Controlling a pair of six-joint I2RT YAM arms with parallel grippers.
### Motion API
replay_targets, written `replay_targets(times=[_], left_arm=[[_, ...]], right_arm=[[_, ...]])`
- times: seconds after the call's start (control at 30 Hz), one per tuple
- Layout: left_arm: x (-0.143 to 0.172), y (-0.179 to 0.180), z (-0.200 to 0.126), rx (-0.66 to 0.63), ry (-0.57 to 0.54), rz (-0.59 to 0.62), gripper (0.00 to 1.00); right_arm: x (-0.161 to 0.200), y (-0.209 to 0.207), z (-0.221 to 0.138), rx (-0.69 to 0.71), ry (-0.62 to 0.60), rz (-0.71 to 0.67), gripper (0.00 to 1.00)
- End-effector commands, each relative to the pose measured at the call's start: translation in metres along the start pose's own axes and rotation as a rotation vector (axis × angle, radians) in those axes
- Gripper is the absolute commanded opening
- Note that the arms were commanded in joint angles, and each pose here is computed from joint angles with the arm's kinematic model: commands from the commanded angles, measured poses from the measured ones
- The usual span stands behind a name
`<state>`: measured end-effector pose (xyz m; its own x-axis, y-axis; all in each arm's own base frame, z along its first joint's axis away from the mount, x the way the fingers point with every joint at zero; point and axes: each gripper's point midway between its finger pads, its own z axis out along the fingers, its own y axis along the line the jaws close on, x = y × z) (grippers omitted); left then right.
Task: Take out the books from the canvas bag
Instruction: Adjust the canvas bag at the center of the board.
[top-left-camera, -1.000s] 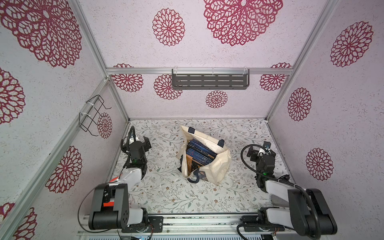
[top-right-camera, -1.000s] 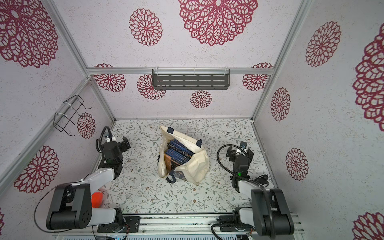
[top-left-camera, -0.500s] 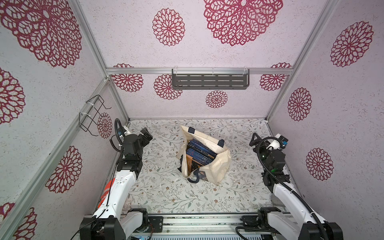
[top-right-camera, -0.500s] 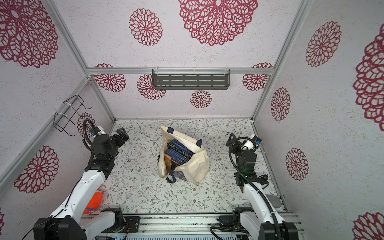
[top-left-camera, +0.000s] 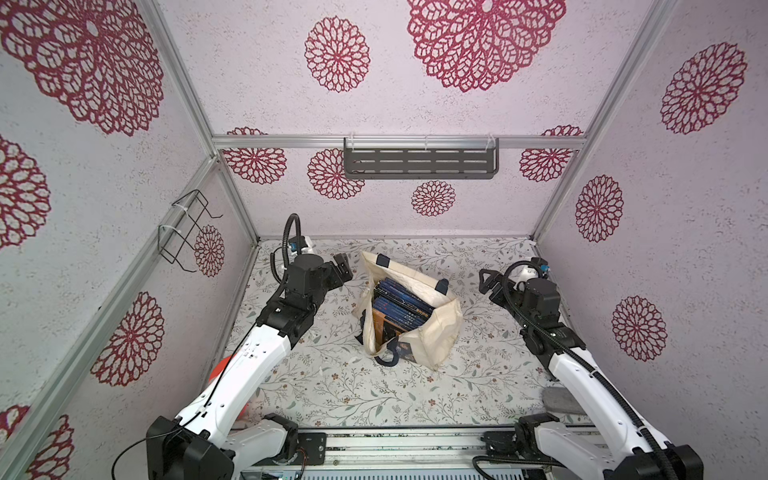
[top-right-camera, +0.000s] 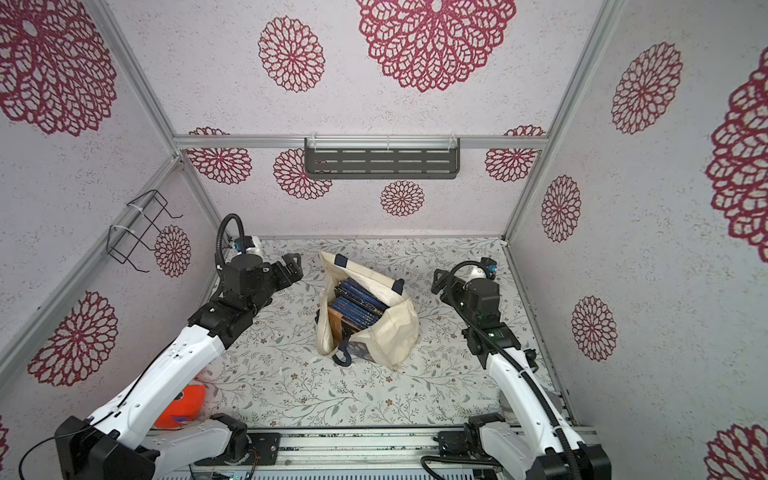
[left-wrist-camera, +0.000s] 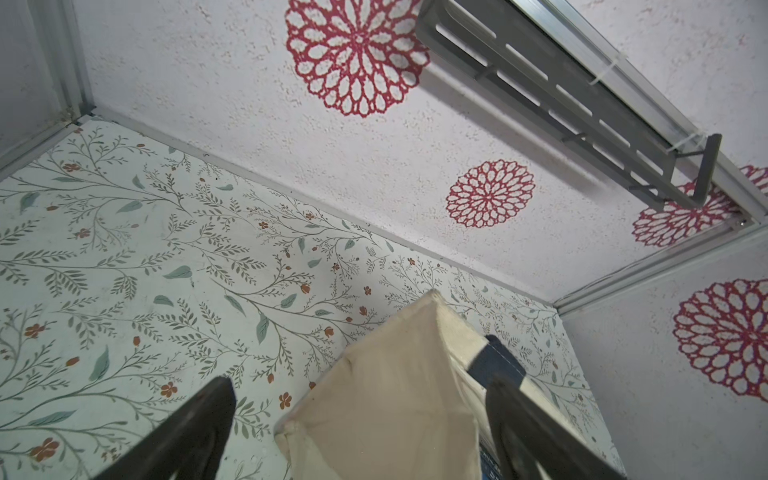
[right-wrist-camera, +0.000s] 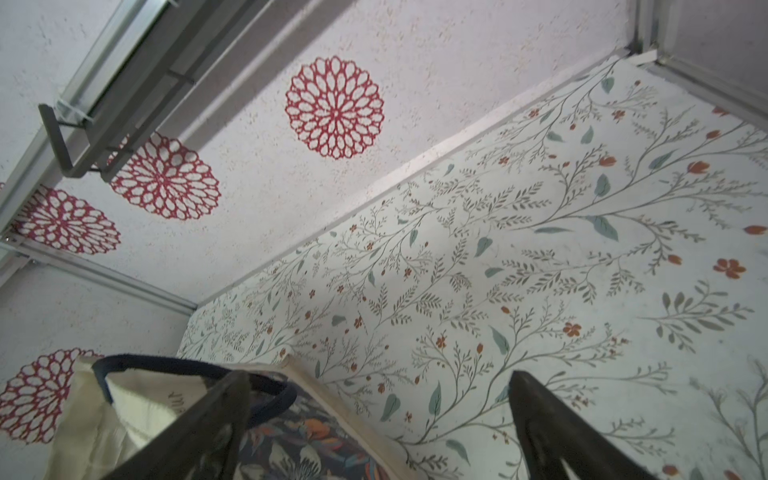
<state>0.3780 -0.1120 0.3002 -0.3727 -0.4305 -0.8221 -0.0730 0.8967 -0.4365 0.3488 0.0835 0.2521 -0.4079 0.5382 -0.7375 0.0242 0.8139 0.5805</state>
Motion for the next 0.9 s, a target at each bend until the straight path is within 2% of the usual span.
replay_targets(times=[0.0, 0.13, 0.23, 0.3, 0.47, 0.63, 0.87], left_arm=[[0.002, -0.006, -0.003, -0.031, 0.04, 0.114, 0.98], [0.012, -0.025, 0.004, -0.024, 0.16, 0.211, 0.98], [0.023, -0.034, 0.002, -0.041, 0.204, 0.294, 0.98], [0.033, -0.042, -0.002, -0.008, 0.24, 0.323, 0.98], [0.06, -0.043, -0.003, -0.01, 0.332, 0.392, 0.98], [0.059, -0.04, -0.002, -0.073, 0.337, 0.451, 0.98], [0.055, -0.036, 0.011, -0.155, 0.345, 0.478, 0.98]], right_arm=[[0.007, 0.019, -0.021, -0.003, 0.053, 0.029, 0.99], [0.006, 0.036, -0.041, -0.022, 0.052, 0.052, 0.99], [0.012, 0.045, -0.051, -0.019, 0.094, 0.062, 0.99], [0.015, 0.048, -0.059, -0.009, 0.101, 0.062, 0.99], [0.026, 0.064, -0.079, -0.039, 0.125, 0.074, 0.99], [0.058, 0.093, -0.08, -0.087, 0.218, 0.034, 0.99], [0.084, 0.113, -0.076, -0.111, 0.263, 0.016, 0.99]])
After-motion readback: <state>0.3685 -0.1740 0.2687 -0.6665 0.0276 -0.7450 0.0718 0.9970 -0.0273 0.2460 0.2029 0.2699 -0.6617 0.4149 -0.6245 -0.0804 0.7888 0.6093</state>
